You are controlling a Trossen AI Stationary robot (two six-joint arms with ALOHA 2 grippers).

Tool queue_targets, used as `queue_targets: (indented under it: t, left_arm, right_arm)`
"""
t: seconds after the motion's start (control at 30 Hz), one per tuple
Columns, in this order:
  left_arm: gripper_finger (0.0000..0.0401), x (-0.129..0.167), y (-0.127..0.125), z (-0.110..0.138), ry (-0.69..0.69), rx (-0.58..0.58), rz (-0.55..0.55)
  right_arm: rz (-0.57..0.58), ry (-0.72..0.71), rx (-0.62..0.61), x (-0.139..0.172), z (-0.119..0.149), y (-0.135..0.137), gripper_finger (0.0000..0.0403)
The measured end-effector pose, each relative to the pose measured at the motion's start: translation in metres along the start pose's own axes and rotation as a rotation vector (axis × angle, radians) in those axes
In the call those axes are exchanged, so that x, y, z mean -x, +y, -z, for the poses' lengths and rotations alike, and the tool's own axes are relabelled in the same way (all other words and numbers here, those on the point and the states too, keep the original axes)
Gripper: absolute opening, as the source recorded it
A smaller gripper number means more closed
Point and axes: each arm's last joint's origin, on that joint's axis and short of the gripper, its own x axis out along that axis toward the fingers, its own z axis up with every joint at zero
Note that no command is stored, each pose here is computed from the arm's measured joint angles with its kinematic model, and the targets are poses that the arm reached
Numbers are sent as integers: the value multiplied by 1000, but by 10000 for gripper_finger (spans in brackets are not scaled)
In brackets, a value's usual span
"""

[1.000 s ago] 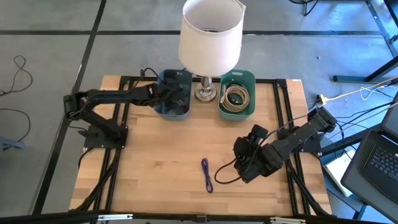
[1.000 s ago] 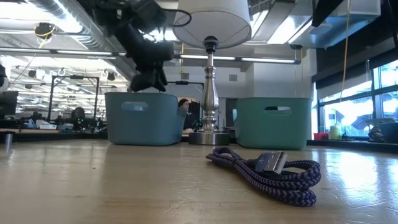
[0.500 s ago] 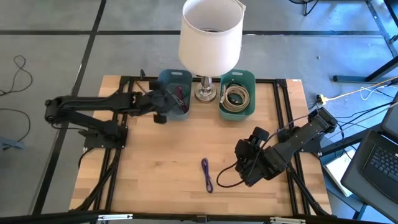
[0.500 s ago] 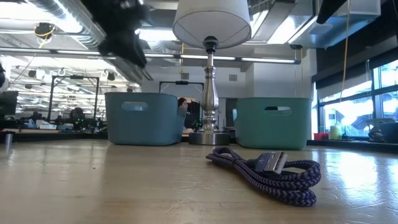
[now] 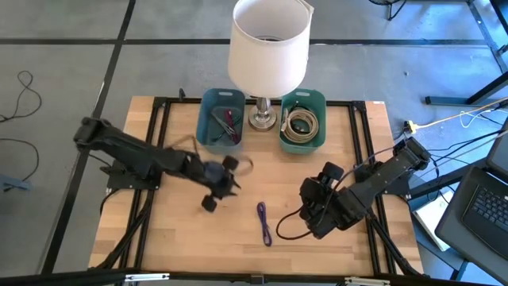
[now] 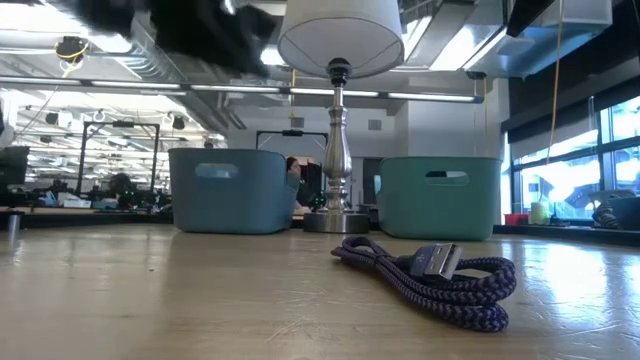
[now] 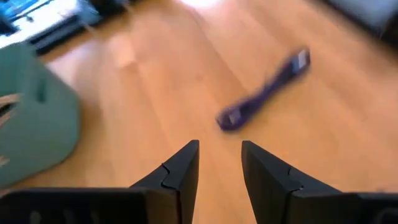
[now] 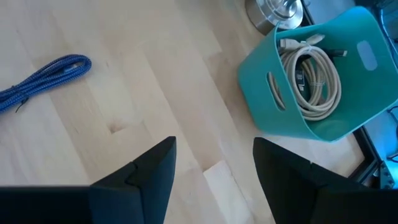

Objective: Pick & Place USB Port
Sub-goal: Put the purple usb cable into the blue bin

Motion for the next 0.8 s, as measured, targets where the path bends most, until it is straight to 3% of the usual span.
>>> queue_targets:
  t: [0.13,0.23,0.43,0.57,0.8]
  left_arm:
    - [116,-38,-25,5,109,-195,-60]
    - [118,-62,-35,4,185,-271,-103]
    - [107,-100,-58,-6,233,-494,-42]
    - [103,-126,-70,-8,299,-673,-65]
    - [113,-152,-73,-24,328,-768,-73]
  right_arm:
    - [3,-7,6,1,1,0,216]
    - [11,-20,7,1,0,0,216]
    - [13,-27,7,1,0,0,216]
    - [12,-28,5,1,0,0,216]
    - [12,-28,4,1,0,0,216]
